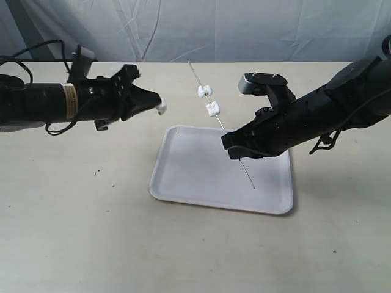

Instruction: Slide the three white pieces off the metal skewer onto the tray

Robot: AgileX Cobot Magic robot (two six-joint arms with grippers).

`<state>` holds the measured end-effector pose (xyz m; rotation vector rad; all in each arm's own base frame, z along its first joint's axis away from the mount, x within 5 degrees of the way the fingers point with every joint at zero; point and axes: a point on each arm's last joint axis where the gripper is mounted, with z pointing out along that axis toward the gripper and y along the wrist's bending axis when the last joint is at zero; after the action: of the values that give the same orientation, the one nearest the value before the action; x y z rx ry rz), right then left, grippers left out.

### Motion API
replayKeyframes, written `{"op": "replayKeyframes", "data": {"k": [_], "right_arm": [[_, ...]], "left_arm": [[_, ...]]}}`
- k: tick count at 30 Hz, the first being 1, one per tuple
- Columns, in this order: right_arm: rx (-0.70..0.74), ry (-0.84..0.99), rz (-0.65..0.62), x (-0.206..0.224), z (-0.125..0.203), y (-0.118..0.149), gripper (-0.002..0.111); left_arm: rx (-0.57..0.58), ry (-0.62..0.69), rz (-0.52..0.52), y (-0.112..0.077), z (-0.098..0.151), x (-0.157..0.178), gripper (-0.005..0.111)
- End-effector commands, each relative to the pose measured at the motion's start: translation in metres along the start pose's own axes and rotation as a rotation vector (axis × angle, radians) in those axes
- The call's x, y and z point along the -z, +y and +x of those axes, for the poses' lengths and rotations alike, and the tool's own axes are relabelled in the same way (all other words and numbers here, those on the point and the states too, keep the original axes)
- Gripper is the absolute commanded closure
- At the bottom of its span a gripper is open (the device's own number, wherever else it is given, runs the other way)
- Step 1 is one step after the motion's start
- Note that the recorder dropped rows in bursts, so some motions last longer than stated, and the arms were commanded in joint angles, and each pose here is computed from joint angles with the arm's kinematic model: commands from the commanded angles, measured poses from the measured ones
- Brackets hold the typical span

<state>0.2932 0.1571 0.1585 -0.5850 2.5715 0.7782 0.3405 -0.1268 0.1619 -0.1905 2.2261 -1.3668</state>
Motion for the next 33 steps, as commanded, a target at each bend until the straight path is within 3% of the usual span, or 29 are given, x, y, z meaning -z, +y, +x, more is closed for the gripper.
{"op": "replayKeyframes", "data": {"k": [1, 6, 9, 11, 12, 16, 21, 33], "right_arm": [[0.018, -0.005, -0.056, 0.006, -0.009, 0.007, 0.109], [0.011, -0.003, -0.112, 0.010, -0.018, 0.015, 0.109], [0.021, 0.005, -0.127, 0.011, -0.020, 0.017, 0.109], [0.022, 0.011, -0.135, 0.011, -0.020, 0.018, 0.109], [0.031, 0.016, -0.130, 0.011, -0.019, 0.017, 0.109], [0.024, 0.002, -0.091, 0.011, -0.020, 0.014, 0.109], [0.008, 0.058, -0.164, 0.012, -0.015, 0.020, 0.109], [-0.021, 0.087, -0.238, 0.014, -0.013, 0.027, 0.109]], "left_arm": [[-0.019, 0.115, 0.017, -0.005, 0.028, -0.023, 0.098], [0.068, 0.210, -0.021, 0.015, 0.054, -0.046, 0.066], [0.161, 0.178, -0.018, 0.021, 0.051, -0.047, 0.057], [0.196, 0.124, 0.025, 0.019, 0.040, -0.042, 0.057], [0.225, 0.063, 0.104, 0.015, 0.029, -0.037, 0.059], [0.178, -0.033, 0.196, 0.006, 0.009, -0.022, 0.063], [0.095, -0.066, 0.193, 0.008, 0.003, -0.017, 0.065], [0.102, -0.098, 0.229, 0.005, 0.000, -0.016, 0.065]]}}
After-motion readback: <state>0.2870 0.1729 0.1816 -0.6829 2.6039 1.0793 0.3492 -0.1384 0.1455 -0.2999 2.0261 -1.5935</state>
